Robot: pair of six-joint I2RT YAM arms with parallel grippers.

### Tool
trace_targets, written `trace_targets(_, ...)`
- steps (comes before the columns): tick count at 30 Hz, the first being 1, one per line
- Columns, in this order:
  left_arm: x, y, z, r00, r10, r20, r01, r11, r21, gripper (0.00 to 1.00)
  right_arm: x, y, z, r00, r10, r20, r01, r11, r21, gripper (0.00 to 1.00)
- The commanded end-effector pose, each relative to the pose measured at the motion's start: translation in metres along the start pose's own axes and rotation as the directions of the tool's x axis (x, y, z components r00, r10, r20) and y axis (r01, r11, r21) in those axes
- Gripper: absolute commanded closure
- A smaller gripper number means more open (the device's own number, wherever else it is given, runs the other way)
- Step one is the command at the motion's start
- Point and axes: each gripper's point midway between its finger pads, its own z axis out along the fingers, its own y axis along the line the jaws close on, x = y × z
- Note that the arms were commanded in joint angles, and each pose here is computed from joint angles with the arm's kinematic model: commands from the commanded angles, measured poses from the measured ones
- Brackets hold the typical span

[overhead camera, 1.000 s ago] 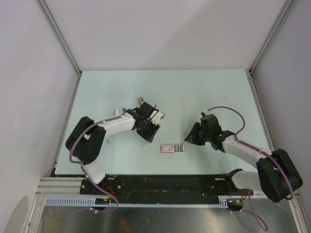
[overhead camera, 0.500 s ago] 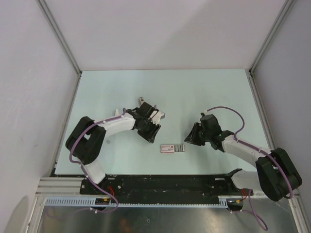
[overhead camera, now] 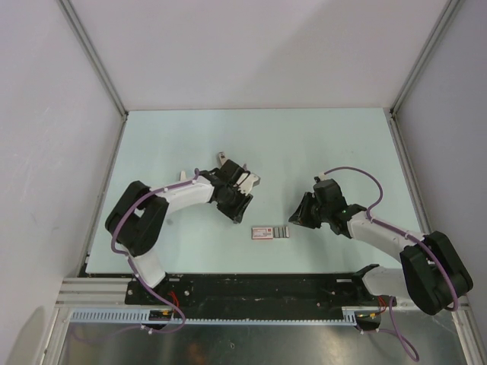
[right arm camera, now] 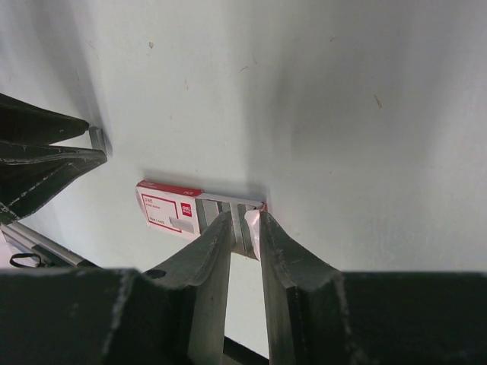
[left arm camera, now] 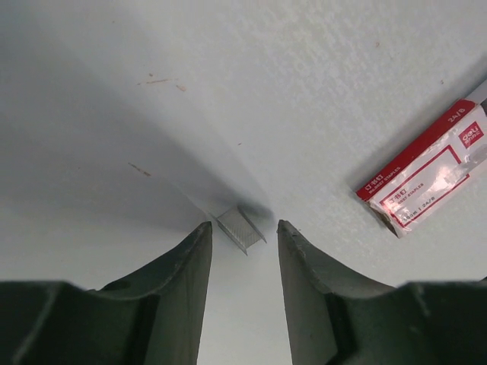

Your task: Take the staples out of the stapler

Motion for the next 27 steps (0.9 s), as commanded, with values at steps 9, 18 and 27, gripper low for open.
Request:
trace_targets(9, 0.021, 0.000, 0.022, 0.993, 0.078, -0.086, -0.083, 0.995, -0.055, 0.57, -0.018, 0.016, -0.005, 0.999, -0.018, 0.043, 0.020, 0.998, -0.051, 0.74)
trace_targets(18, 0.029, 0.005, 0.020, 0.991, 0.086, -0.098, -0.093, 0.993, -0.077, 0.58, -0.019, 0.015, -0.004, 0.999, -0.016, 0.042, 0.018, 0.998, -0.053, 0.74)
trace_targets(27, 0.034, 0.005, 0.017, 0.992, 0.077, -0.101, -0.085, 0.993, -0.082, 0.62, -0.018, 0.012, -0.004, 0.999, -0.020, 0.038, 0.022, 0.999, -0.041, 0.74)
